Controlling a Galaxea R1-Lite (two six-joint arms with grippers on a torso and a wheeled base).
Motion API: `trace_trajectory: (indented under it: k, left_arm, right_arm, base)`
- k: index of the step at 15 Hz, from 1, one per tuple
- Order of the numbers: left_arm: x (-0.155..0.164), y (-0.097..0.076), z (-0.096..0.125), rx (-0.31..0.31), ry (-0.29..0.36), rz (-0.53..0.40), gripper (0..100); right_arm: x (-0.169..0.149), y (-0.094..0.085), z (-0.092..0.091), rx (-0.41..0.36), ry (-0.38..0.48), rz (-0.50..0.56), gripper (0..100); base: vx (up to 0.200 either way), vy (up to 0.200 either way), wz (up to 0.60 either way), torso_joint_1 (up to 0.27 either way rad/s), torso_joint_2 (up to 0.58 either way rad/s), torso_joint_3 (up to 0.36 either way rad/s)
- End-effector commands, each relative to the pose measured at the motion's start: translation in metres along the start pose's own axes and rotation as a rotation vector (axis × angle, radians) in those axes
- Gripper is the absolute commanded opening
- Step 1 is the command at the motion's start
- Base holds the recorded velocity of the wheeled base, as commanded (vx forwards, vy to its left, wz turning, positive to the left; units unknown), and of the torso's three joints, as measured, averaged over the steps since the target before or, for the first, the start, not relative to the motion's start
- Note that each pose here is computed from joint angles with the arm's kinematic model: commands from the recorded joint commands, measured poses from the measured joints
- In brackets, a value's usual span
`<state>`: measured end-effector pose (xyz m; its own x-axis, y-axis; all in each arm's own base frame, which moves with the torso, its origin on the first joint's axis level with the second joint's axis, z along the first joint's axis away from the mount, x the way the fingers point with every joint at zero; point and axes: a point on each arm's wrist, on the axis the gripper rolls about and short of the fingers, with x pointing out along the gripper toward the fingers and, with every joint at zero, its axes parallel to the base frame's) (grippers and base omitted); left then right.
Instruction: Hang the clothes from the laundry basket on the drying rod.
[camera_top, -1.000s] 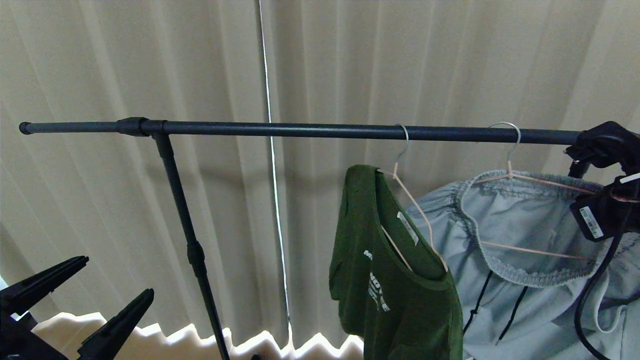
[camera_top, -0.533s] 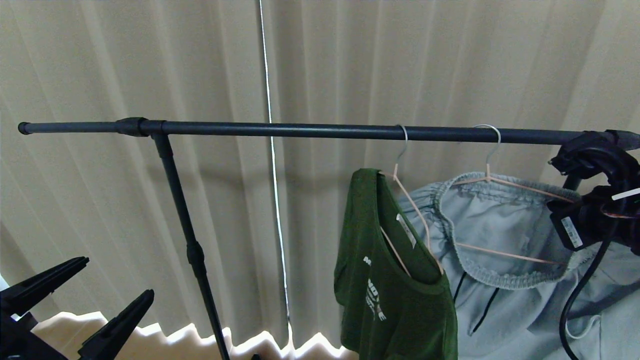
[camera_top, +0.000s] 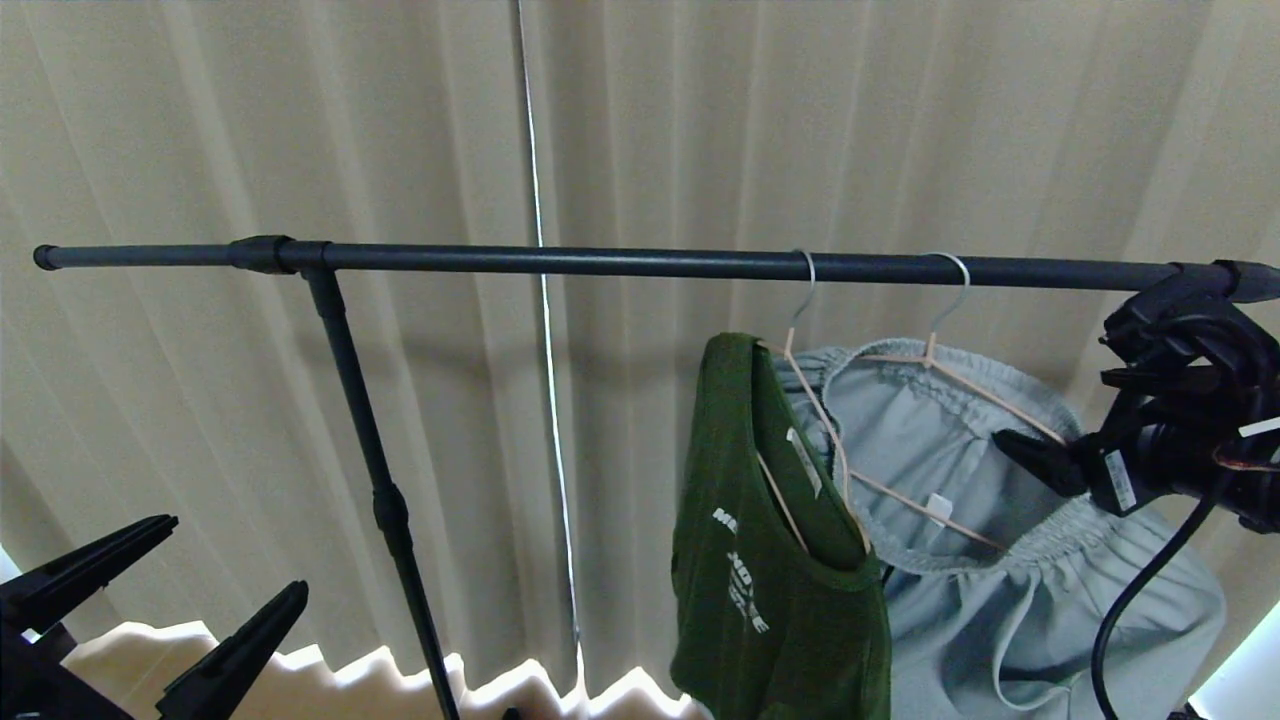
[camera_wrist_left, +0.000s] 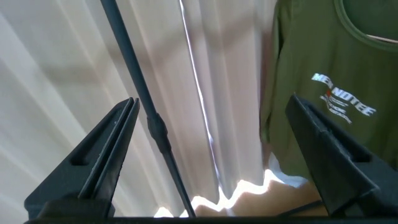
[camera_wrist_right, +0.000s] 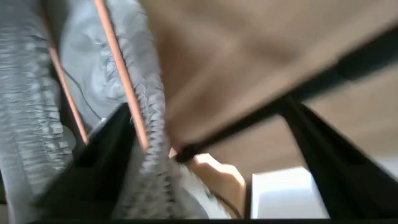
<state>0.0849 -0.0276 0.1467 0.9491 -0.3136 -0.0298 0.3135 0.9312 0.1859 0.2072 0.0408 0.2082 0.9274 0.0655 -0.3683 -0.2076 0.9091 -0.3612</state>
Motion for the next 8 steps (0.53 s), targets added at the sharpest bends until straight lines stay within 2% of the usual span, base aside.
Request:
trace_trajectory:
  k: [1,4,5,6,8]
  left_arm:
    - [0.000,0.000,0.000,0.001,-0.002,0.002,100]
    - [-0.009,0.000,-0.002,0.000,-0.024,0.008,100]
    - [-0.012,0.000,-0.002,0.000,-0.038,0.010,100]
    - [-0.019,0.000,0.001,-0.001,-0.082,0.023,100]
    - [-0.028,0.003,0.002,0.002,-0.111,0.074,100]
  right_arm:
    - [0.001,0.009,-0.017,0.002,-0.054,0.112,100]
    - [-0.001,0.015,-0.029,0.006,-0.171,0.250,100]
    - [-0.001,0.015,-0.031,0.010,-0.181,0.263,100]
    - [-0.001,0.017,-0.032,0.013,-0.218,0.310,100]
    - [-0.005,0.017,-0.030,0.026,-0.282,0.346,100]
  base:
    - [0.000,0.000,0.00,0.000,0.00,0.000]
    - [0.000,0.000,0.00,0.000,0.00,0.000]
    - [0.000,0.000,0.00,0.000,0.00,0.000]
    - [0.000,0.000,0.00,0.000,0.00,0.000]
    - [0.000,0.000,0.00,0.000,0.00,0.000]
